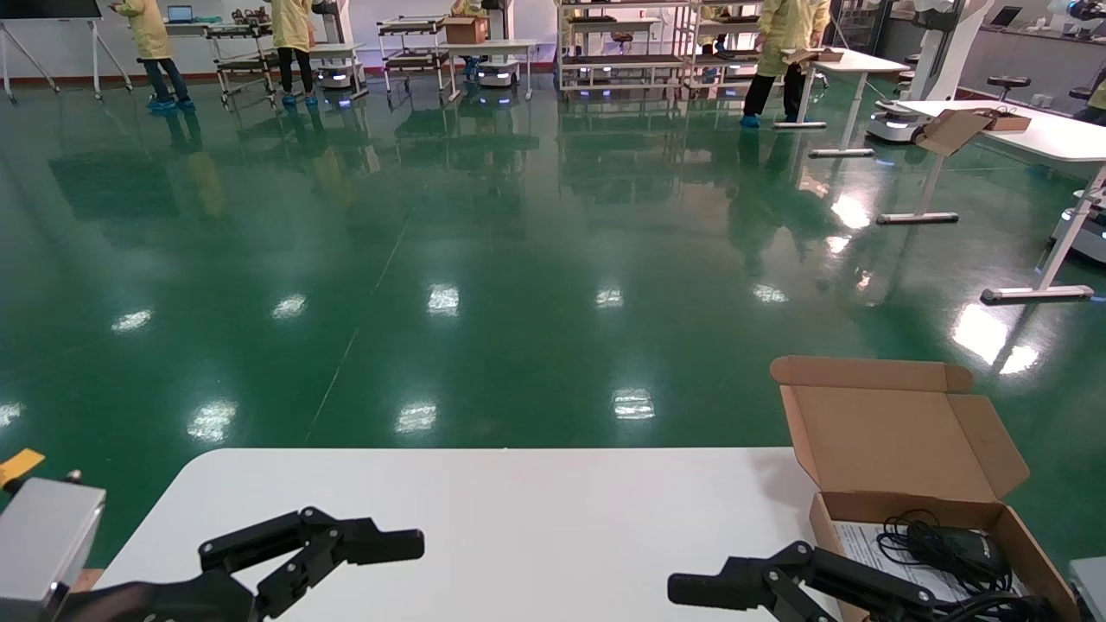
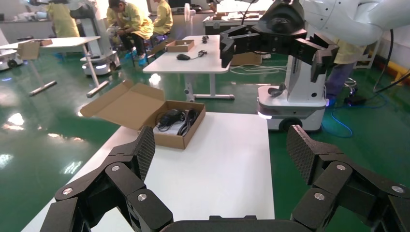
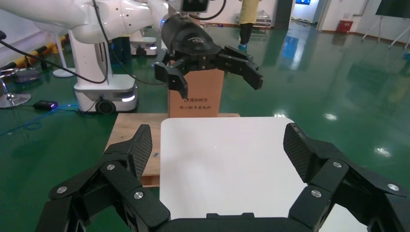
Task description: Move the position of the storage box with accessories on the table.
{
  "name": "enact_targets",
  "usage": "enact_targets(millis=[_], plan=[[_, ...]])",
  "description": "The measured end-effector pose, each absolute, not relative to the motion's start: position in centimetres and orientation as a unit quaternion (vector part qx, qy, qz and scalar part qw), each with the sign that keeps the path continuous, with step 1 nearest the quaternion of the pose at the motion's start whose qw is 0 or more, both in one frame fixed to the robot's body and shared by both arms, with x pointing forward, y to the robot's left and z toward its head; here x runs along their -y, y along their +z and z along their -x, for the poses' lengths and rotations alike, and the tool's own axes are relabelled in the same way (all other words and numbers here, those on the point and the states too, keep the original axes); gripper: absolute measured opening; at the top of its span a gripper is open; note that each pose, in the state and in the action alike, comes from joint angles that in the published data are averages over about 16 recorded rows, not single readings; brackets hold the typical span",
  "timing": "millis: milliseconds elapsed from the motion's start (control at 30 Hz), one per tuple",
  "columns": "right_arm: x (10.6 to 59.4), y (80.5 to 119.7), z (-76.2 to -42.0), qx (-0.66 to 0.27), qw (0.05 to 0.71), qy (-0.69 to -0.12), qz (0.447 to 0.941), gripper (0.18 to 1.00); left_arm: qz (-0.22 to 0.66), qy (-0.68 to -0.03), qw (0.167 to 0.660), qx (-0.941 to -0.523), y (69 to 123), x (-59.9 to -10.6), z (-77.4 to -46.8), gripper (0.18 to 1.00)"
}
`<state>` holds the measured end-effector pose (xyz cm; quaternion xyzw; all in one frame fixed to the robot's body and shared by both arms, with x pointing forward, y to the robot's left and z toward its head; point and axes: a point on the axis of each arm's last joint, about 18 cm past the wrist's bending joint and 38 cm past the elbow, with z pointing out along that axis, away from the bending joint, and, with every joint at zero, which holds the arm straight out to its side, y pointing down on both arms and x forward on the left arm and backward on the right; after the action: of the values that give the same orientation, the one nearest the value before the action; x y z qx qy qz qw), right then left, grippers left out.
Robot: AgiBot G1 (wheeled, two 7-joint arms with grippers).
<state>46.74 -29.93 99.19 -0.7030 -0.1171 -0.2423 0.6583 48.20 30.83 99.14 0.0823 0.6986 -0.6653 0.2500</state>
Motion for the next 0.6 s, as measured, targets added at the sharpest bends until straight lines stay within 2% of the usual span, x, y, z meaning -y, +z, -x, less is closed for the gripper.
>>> enact_targets(millis=[600], plan=[[30.13,99.19,-47.28,0.106,0.659,-0.243,0.704,1.001,-0.082,-0.665,0.250,-0.699,99.13,-30.83,-48.20,1.000]])
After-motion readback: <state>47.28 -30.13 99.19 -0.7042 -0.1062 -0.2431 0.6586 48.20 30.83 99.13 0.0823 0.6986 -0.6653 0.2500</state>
